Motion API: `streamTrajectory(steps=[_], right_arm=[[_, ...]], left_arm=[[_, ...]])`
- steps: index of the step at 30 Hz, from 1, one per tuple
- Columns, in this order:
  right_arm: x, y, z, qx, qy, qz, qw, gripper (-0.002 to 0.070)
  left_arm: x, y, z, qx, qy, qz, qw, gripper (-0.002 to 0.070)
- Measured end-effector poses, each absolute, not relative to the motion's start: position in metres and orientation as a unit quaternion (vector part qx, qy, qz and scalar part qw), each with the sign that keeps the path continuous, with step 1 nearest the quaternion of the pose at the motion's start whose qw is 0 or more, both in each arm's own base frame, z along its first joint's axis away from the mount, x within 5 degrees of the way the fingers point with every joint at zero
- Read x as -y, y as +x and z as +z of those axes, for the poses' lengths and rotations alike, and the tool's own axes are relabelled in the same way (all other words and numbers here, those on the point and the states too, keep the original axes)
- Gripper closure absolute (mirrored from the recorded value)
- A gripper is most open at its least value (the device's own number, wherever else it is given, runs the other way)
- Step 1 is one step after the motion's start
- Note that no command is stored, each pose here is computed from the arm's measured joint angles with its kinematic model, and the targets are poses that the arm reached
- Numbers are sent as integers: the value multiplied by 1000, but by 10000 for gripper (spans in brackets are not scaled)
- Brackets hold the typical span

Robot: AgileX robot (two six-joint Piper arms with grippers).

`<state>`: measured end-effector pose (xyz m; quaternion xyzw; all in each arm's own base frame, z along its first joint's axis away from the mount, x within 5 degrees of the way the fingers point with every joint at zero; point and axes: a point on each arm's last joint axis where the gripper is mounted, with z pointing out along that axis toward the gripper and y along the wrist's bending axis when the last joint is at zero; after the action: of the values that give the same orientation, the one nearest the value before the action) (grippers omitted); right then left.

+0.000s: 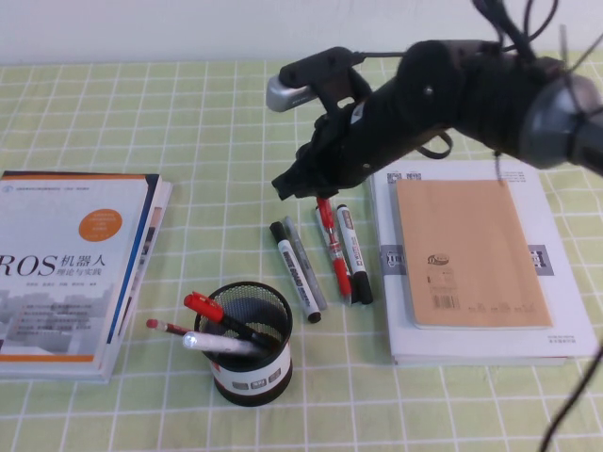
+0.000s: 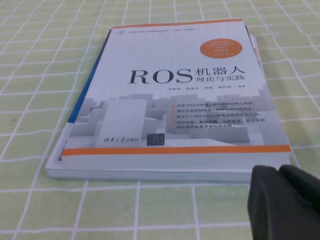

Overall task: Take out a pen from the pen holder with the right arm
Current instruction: 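Take a marker out of the pen holder and lay it on the table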

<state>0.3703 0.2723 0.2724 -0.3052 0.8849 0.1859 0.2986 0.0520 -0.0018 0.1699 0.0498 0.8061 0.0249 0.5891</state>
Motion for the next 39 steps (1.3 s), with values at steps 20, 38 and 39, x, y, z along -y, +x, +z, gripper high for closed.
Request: streamTrajectory(steps=[20, 38, 39], right_arm=[[-295, 435, 203, -915, -273, 184, 235, 650], [-296, 439, 197, -914, -268, 185, 243, 454], [-296, 439, 197, -914, -268, 185, 243, 449]], left_arm=[[2, 52, 170, -806, 50, 25, 589, 681], [2, 52, 170, -806, 50, 25, 589, 681], [2, 52, 170, -806, 50, 25, 589, 681]])
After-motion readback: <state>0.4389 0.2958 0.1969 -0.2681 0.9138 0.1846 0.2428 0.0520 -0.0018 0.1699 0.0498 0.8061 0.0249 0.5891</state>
